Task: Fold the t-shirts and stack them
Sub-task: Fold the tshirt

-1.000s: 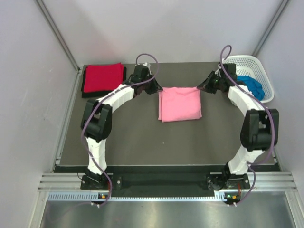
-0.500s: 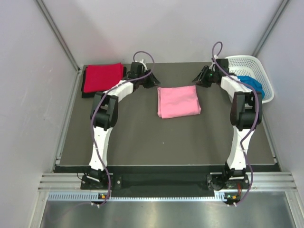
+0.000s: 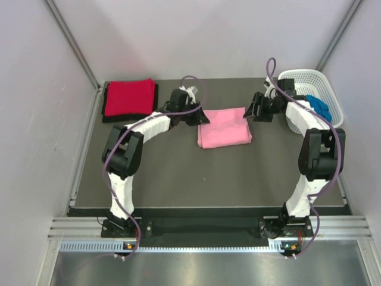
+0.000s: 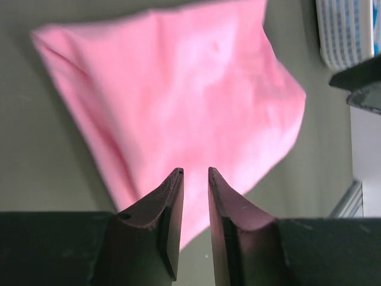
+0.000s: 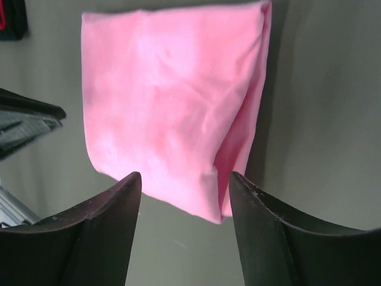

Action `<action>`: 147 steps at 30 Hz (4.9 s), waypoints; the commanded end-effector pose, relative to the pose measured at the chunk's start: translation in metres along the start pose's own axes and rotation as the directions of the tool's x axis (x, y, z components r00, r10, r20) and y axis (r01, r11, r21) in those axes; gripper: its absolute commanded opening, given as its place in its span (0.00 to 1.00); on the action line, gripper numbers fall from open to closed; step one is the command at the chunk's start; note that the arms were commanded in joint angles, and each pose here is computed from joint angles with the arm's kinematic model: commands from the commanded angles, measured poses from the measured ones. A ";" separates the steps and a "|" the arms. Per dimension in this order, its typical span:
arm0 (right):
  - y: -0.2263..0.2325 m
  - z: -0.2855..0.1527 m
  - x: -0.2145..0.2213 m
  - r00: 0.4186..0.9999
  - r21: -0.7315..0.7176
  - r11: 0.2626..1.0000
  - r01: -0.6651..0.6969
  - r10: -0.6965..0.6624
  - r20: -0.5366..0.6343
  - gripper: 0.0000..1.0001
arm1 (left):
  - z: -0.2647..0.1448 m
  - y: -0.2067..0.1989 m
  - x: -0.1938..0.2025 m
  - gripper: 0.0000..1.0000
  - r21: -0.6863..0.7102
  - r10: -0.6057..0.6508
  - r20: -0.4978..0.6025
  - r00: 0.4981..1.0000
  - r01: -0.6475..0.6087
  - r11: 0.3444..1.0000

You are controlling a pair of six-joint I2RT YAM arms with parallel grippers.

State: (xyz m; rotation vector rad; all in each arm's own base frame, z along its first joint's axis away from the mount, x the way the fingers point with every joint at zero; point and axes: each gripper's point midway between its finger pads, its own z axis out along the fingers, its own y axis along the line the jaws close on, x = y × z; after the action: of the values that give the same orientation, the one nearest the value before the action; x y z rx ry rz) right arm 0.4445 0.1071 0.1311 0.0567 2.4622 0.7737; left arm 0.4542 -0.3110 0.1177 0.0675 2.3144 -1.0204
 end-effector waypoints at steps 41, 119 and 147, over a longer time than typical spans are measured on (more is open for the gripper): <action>-0.032 0.008 0.070 0.978 0.045 0.999 0.004 0.006 -0.207 0.62 | -0.018 0.005 0.068 0.47 -0.011 0.054 -0.177 0.983 -0.057 0.998; -0.069 0.030 0.081 0.965 0.063 0.976 -0.210 0.217 -0.148 0.08 | 0.080 0.052 -0.096 0.34 0.195 -0.027 0.099 0.995 0.008 0.981; -0.008 0.042 0.121 0.944 -0.171 0.964 -0.201 0.144 -0.298 0.24 | 0.006 0.009 0.109 0.29 0.074 0.063 -0.245 0.967 -0.046 0.996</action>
State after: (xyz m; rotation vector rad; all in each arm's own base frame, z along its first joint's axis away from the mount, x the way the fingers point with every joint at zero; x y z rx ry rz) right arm 0.3662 0.1570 0.0676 0.0626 2.6207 1.1920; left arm 0.3731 -0.3516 0.0922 0.3315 2.3882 -1.2185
